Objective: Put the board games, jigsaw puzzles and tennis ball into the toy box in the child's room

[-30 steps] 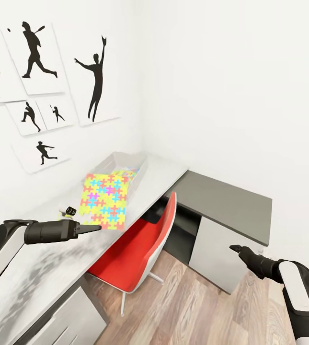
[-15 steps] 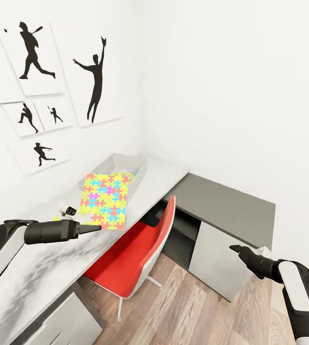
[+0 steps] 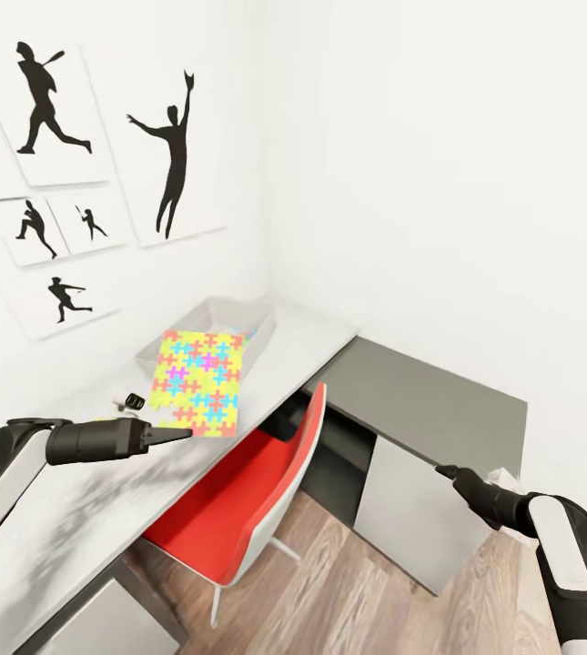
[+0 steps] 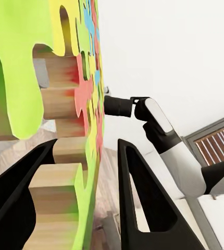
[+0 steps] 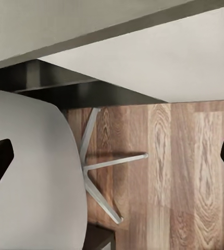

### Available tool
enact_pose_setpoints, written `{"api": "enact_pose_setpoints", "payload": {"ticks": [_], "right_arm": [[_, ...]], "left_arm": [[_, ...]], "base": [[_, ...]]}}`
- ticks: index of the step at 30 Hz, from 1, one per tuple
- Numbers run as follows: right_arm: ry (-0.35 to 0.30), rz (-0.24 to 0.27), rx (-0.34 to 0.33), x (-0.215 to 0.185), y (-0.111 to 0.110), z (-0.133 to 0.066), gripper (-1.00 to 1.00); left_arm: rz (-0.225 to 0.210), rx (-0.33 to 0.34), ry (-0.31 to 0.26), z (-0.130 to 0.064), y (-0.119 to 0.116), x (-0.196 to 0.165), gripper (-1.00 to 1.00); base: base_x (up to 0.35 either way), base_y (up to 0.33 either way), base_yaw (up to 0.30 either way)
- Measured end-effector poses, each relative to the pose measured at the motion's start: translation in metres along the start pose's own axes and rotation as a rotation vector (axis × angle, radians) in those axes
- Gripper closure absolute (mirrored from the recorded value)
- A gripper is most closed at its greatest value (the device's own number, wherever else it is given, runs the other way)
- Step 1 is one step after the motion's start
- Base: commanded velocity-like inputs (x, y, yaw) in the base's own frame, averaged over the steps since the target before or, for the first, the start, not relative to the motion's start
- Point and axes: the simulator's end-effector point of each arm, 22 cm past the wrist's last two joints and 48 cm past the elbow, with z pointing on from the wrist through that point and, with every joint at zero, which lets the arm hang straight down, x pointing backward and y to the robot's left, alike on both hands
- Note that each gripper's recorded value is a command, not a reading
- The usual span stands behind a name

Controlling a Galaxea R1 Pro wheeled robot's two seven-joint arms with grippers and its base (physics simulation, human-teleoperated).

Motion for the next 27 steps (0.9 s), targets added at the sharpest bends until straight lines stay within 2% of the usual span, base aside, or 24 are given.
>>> {"api": "enact_pose_setpoints", "payload": {"ticks": [9,22,27], "right_arm": [[-0.008,-0.001,-0.009,-0.003,0.004,-0.004,-1.0],[-0.02,-0.003,-0.023,-0.007,0.01,-0.01,-1.0],[-0.02,-0.003,-0.027,-0.007,0.012,-0.011,-1.0]], "left_arm": [[0.014,0.001,-0.003,-0.001,-0.006,-0.002,1.0],[0.031,0.004,-0.007,-0.003,-0.015,-0.004,1.0],[0.033,0.004,-0.007,-0.003,-0.016,-0.005,1.0]], "base": [[0.203,-0.192,0.154],[0.18,-0.035,0.168],[0.156,-0.002,0.049]]}}
